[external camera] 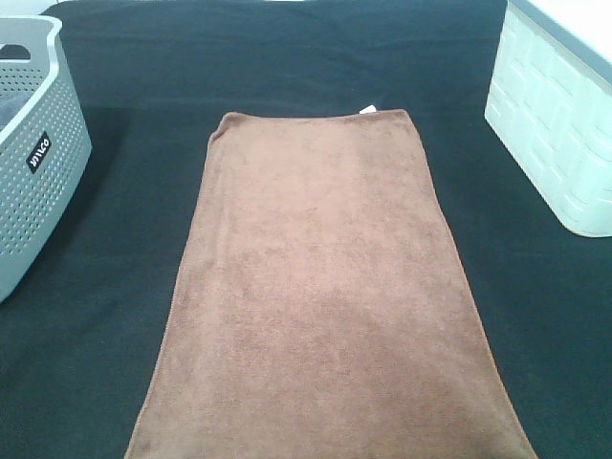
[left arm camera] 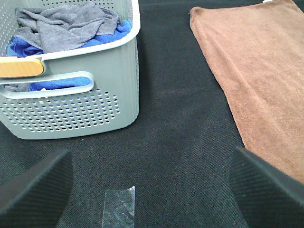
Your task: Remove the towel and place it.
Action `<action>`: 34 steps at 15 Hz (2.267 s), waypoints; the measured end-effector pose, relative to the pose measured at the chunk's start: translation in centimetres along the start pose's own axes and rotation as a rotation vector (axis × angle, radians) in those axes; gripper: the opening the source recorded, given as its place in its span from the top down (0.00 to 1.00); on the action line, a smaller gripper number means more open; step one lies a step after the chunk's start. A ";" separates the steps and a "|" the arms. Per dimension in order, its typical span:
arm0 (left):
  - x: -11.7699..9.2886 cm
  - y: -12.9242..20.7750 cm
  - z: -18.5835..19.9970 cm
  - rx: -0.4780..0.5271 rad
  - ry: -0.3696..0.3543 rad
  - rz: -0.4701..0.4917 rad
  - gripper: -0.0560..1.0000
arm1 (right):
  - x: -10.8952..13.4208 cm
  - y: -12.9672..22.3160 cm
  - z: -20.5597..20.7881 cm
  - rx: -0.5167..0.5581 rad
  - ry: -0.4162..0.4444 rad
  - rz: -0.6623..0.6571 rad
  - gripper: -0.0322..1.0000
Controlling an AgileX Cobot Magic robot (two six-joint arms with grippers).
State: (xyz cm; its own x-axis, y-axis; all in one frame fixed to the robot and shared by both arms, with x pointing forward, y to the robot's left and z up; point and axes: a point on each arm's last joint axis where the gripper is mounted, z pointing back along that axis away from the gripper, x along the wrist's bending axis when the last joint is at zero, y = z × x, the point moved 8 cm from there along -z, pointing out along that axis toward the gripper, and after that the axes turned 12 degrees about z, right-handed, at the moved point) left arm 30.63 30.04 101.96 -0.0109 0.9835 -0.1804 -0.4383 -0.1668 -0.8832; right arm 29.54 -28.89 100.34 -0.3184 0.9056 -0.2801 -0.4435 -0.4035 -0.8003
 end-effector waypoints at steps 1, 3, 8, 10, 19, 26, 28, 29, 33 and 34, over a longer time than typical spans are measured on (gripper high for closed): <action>0.0 0.1 0.0 0.002 0.000 0.000 0.16 | 0.0 0.0 0.0 0.000 0.000 0.000 0.40; 0.0 0.1 -0.1 0.003 -0.001 0.000 0.16 | 0.0 0.0 0.0 0.000 0.000 0.000 0.40; 0.0 0.1 -0.1 0.003 -0.001 0.000 0.16 | 0.2 -0.1 0.0 -0.004 -0.010 -0.005 0.40; 0.0 0.1 -0.1 0.003 -0.001 0.000 0.17 | 0.3 -0.1 0.0 -0.006 -0.015 -0.007 0.40; 0.0 0.1 -0.1 0.003 -0.001 -0.001 0.17 | 0.3 -0.1 0.0 -0.006 -0.015 -0.007 0.40; 0.0 0.1 -0.1 0.003 -0.001 -0.001 0.17 | 0.3 -0.1 0.0 -0.006 -0.015 -0.007 0.40; 0.0 0.1 -0.1 0.003 -0.001 -0.001 0.17 | 0.3 -0.1 0.0 -0.006 -0.015 -0.007 0.40; 0.0 0.1 -0.1 0.003 -0.001 -0.001 0.17 | 0.3 -0.1 0.0 -0.006 -0.015 -0.007 0.40; 0.0 0.1 -0.1 0.003 -0.001 -0.002 0.17 | 0.3 -0.1 0.0 -0.006 -0.015 -0.007 0.40; 0.0 0.1 -0.1 0.003 -0.001 -0.002 0.17 | 0.3 -0.1 0.0 -0.006 -0.015 -0.007 0.40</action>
State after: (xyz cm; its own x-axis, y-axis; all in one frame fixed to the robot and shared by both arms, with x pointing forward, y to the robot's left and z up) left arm 30.65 30.03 101.86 -0.0105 0.9839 -0.1782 -0.4410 -0.1645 -0.8823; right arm 29.50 -28.61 100.34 -0.3282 0.9064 -0.2660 -0.4412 -0.3961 -0.8053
